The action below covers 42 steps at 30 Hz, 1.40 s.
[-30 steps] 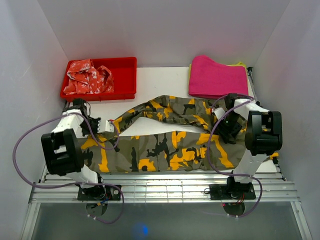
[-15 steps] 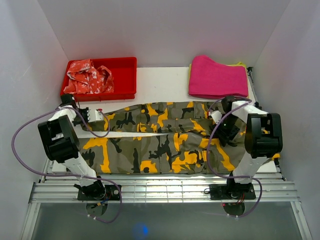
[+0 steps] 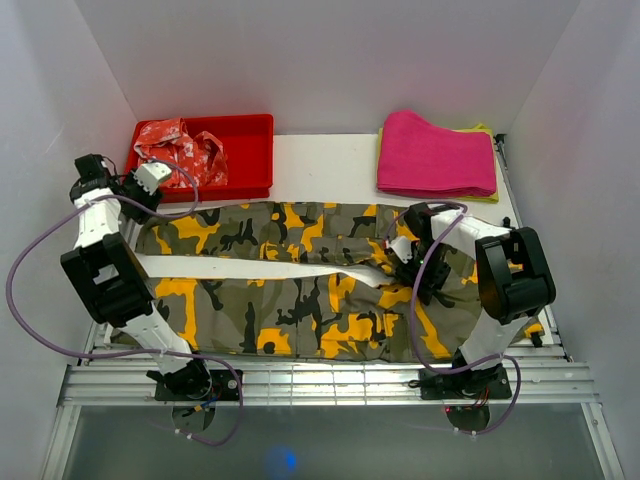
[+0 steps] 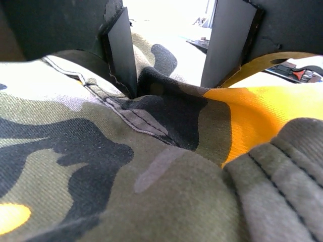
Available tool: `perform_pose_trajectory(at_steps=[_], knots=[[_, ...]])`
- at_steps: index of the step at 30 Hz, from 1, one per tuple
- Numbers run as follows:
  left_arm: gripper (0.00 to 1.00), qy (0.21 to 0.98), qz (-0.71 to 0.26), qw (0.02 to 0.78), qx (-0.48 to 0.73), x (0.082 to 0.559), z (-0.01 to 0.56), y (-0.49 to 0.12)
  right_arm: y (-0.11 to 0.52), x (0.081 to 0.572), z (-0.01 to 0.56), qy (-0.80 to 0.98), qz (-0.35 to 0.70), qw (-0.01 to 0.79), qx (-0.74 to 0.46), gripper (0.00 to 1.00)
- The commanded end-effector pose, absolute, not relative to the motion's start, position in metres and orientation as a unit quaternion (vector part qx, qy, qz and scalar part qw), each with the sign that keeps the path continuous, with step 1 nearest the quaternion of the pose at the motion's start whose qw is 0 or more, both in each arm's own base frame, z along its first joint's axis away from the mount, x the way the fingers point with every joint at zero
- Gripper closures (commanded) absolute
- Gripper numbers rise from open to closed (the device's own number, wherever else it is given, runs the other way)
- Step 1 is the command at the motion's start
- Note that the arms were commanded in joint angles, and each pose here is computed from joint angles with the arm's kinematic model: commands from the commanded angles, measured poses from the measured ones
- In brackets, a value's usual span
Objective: Fold and stack the trousers
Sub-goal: Flatten the trousers out
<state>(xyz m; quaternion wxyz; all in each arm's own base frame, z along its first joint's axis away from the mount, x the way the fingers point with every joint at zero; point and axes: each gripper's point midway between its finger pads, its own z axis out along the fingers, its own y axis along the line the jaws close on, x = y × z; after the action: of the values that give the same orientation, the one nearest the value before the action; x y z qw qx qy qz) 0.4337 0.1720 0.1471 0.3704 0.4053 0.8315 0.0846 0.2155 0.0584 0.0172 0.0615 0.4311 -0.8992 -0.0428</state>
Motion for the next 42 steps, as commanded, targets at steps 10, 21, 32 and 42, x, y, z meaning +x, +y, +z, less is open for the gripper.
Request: perform_pose_trajectory(at_steps=[10,21,32,42], knots=[[0.39,0.913,-0.158,0.351,0.136,0.425,0.087,0.121,0.106,0.212,0.040,-0.890,-0.146,-0.002,0.431,0.42],[0.58,0.944,-0.209,0.221,0.124,0.354,0.017,0.098,0.084,0.304,0.098,-0.905,-0.119,-0.114,0.392,0.36],[0.70,0.930,-0.190,0.249,0.190,0.334,0.074,0.089,0.014,0.341,0.056,-0.931,-0.077,-0.087,0.346,0.40],[0.43,0.868,-0.244,0.378,0.209,0.360,0.164,0.049,0.008,0.289,0.015,-0.931,-0.075,-0.047,0.354,0.43]])
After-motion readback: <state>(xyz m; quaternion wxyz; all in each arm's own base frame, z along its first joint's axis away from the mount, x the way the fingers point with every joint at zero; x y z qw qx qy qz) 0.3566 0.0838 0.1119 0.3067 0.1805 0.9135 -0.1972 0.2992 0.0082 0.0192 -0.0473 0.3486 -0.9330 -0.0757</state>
